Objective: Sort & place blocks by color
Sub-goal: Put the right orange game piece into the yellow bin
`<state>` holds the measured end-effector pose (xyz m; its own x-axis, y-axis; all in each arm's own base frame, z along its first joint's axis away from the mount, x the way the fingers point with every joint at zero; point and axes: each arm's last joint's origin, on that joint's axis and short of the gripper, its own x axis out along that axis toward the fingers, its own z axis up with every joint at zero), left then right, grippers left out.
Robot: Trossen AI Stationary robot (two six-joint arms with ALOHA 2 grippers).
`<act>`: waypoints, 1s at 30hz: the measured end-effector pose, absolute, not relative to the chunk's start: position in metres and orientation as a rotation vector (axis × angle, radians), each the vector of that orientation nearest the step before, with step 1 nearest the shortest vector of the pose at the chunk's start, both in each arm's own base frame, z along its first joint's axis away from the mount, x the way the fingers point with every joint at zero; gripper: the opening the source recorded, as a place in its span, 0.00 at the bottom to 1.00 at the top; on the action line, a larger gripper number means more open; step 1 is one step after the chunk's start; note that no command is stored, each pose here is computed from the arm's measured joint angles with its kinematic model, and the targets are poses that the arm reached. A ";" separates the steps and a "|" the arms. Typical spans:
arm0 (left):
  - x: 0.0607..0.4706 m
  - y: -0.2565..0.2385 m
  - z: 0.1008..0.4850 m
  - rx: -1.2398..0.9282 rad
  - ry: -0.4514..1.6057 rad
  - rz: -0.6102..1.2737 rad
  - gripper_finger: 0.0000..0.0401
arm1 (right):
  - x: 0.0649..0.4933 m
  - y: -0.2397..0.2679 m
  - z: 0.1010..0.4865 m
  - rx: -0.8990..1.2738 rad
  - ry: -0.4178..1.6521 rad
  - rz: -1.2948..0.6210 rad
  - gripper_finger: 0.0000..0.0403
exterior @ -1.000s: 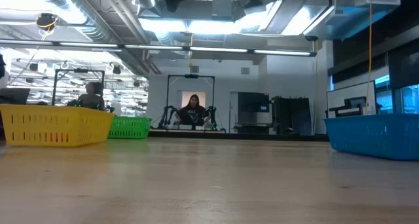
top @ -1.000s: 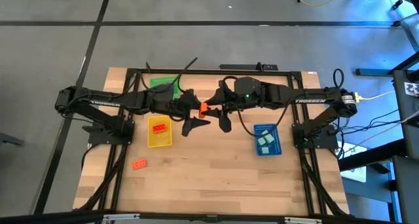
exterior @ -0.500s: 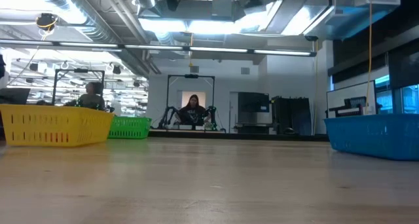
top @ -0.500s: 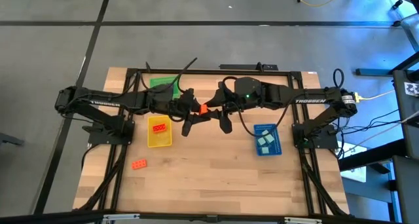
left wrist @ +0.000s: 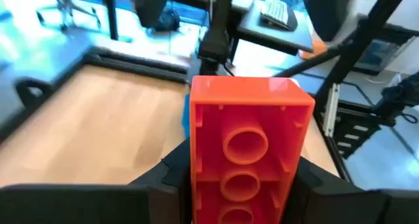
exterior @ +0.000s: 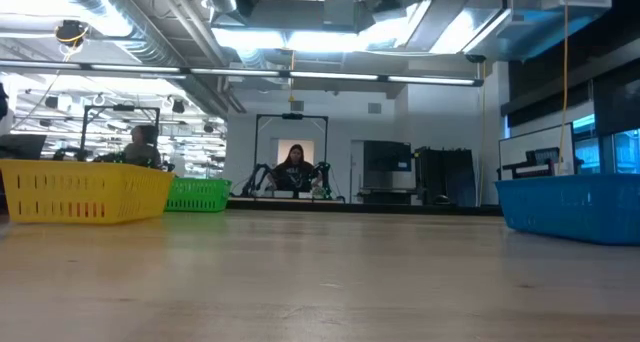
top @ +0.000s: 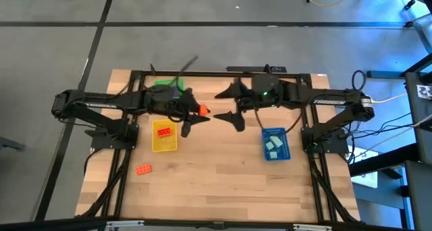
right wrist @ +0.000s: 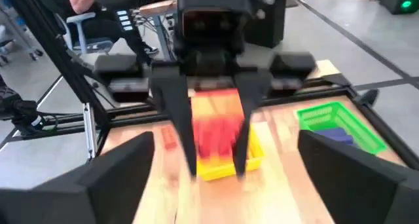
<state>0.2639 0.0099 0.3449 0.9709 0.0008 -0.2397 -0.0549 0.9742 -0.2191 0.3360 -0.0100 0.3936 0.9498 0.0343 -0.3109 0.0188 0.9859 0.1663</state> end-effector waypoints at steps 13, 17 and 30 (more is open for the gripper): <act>0.193 0.015 0.358 -0.193 0.136 0.168 0.31 | 0.263 -0.014 0.391 0.215 0.510 -0.172 0.95; 0.174 0.014 0.351 -0.246 0.062 0.191 0.31 | 0.248 -0.013 0.363 0.293 0.528 -0.195 0.95; 0.157 0.014 0.342 -0.284 -0.006 0.220 0.31 | 0.237 -0.008 0.323 0.433 0.276 -0.141 0.96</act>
<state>0.1574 0.0143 0.3415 0.9760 0.2165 -0.0251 -0.2148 0.9361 -0.2785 0.2369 -0.0078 0.3235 0.9531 -0.0761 -0.2929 0.1926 0.8989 0.3934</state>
